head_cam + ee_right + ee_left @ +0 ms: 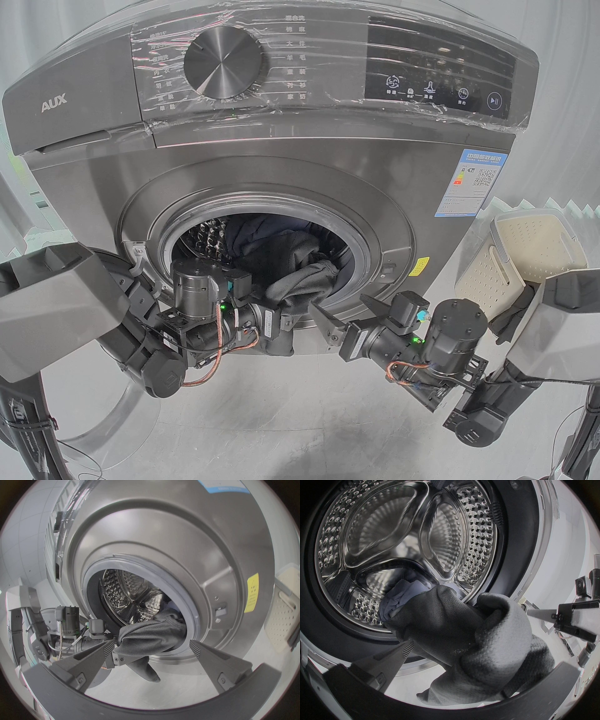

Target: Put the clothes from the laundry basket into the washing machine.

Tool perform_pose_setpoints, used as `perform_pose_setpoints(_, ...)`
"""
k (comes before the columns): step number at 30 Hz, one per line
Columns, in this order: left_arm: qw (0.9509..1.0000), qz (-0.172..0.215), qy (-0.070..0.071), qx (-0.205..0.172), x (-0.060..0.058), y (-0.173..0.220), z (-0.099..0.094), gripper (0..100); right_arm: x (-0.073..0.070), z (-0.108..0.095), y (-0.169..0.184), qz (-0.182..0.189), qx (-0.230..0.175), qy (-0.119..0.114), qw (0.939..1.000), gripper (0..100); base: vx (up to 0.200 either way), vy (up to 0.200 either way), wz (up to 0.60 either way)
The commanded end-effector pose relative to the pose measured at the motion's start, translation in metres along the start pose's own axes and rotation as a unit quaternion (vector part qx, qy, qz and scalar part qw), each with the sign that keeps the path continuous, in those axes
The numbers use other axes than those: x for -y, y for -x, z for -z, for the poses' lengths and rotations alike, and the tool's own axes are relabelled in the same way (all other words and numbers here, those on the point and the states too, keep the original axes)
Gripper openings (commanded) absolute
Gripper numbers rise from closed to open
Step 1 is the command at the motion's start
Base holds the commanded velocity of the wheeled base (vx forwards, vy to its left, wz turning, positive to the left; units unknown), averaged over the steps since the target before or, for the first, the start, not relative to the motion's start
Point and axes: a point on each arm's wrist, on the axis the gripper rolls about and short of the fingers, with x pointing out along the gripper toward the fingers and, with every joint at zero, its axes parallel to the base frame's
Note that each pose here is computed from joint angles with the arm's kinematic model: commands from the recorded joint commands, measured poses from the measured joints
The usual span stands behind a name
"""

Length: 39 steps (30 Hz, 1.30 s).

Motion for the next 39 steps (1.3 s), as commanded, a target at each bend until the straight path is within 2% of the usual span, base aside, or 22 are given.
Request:
perform_pose_setpoints(1, 1.0000, -0.001, -0.005, -0.002, -0.001, -0.003, 0.009, 100, -0.001, 0.024, -0.017, -0.003, -0.019, -0.024, 0.9995, 100, 0.000, 0.000, 0.00)
perform_pose_setpoints(2, 1.0000, -0.002, -0.006, 0.000, -0.001, -0.002, 0.008, 100, -0.003, 0.025, -0.017, -0.006, -0.020, -0.029, 0.9994, 100, 0.000, 0.000, 0.00)
perform_pose_setpoints(5, 0.9999, -0.007, -0.013, 0.003, -0.005, -0.001, 0.008, 100, -0.020, 0.029, -0.017, -0.041, -0.022, -0.060, 0.9971, 100, 0.000, 0.000, 0.00)
perform_pose_setpoints(9, 0.9998, -0.015, -0.012, 0.002, -0.011, 0.001, 0.008, 100, -0.027, 0.026, -0.023, -0.054, -0.010, -0.069, 0.9961, 100, 0.000, 0.000, 0.00)
perform_pose_setpoints(11, 0.9997, -0.023, -0.011, 0.003, -0.018, 0.004, 0.007, 100, -0.029, 0.021, -0.029, -0.058, 0.004, -0.073, 0.9956, 100, 0.000, 0.000, 0.00)
perform_pose_setpoints(16, 0.9993, -0.032, -0.012, 0.016, -0.025, 0.008, 0.005, 100, -0.024, 0.025, -0.039, -0.049, 0.008, -0.072, 0.9962, 100, 0.000, 0.000, 0.00)
perform_pose_setpoints(20, 0.9990, -0.033, -0.014, 0.026, -0.026, 0.009, 0.004, 100, -0.015, 0.034, -0.044, -0.033, 0.004, -0.069, 0.9971, 100, 0.000, 0.000, 0.00)
perform_pose_setpoints(26, 0.9991, -0.033, -0.014, 0.024, -0.025, 0.013, 0.007, 100, -0.008, 0.043, -0.056, -0.023, 0.006, -0.069, 0.9973, 100, 0.000, 0.000, 0.00)
perform_pose_setpoints(32, 0.9993, -0.025, -0.016, 0.024, -0.020, 0.020, 0.017, 100, -0.010, 0.037, -0.080, -0.025, 0.050, -0.082, 0.9950, 100, 0.000, 0.000, 0.00)
perform_pose_setpoints(36, 0.9990, -0.024, -0.017, 0.034, -0.020, 0.020, 0.016, 100, -0.013, 0.034, -0.085, -0.030, 0.057, -0.100, 0.9929, 100, 0.000, 0.000, 0.00)
perform_pose_setpoints(39, 0.9990, -0.019, -0.016, 0.037, -0.020, 0.021, 0.017, 100, -0.011, 0.040, -0.091, -0.029, 0.059, -0.102, 0.9926, 100, 0.000, 0.000, 0.00)
